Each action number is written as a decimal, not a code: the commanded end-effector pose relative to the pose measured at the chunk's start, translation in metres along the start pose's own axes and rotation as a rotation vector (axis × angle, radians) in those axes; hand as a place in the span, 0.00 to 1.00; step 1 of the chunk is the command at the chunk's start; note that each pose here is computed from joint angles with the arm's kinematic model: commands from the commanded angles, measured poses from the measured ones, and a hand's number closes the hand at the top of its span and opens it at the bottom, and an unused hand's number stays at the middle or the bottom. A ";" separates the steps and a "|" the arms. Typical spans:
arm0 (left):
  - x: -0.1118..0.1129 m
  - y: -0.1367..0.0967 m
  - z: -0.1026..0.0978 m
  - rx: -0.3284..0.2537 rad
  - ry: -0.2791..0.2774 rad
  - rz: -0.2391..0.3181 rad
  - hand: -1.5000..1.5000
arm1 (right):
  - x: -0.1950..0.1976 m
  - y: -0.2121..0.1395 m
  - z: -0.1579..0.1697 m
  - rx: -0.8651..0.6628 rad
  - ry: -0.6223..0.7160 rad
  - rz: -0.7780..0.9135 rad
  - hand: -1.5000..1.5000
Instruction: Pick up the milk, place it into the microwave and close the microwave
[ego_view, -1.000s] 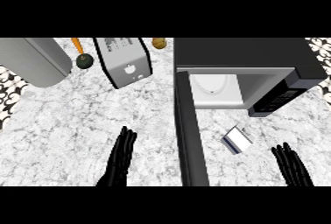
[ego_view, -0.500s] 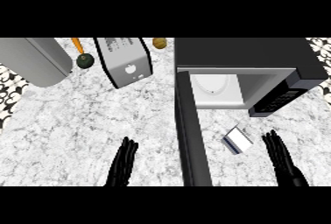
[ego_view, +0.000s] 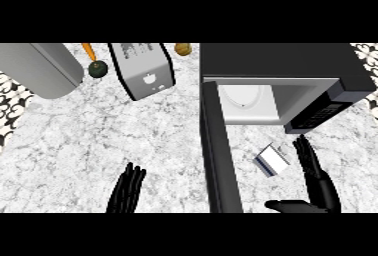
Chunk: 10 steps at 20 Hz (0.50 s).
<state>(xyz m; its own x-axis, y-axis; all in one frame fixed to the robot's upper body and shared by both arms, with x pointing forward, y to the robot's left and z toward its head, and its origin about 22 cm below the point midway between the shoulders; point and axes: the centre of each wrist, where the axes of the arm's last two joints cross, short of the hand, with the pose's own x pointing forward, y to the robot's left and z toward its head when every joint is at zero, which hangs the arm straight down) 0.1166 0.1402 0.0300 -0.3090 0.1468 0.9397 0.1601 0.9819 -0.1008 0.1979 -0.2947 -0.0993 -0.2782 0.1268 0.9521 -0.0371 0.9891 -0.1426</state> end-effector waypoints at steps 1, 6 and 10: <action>0.009 0.017 0.006 0.014 0.002 0.015 0.00 | -0.022 0.032 -0.010 -0.013 0.001 0.036 0.00; 0.002 0.042 0.010 0.011 0.001 0.016 0.00 | -0.039 -0.010 -0.022 -0.046 -0.015 0.074 0.00; -0.002 0.034 0.027 0.005 0.017 0.012 0.00 | -0.058 -0.015 -0.017 -0.080 -0.018 0.080 1.00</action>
<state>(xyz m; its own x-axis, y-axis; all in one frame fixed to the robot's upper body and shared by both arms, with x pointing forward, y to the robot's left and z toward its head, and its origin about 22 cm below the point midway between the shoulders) 0.1092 0.1728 0.0242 -0.3034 0.1567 0.9399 0.1577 0.9810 -0.1126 0.2336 -0.3006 -0.1338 -0.2771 0.1967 0.9405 0.0324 0.9802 -0.1954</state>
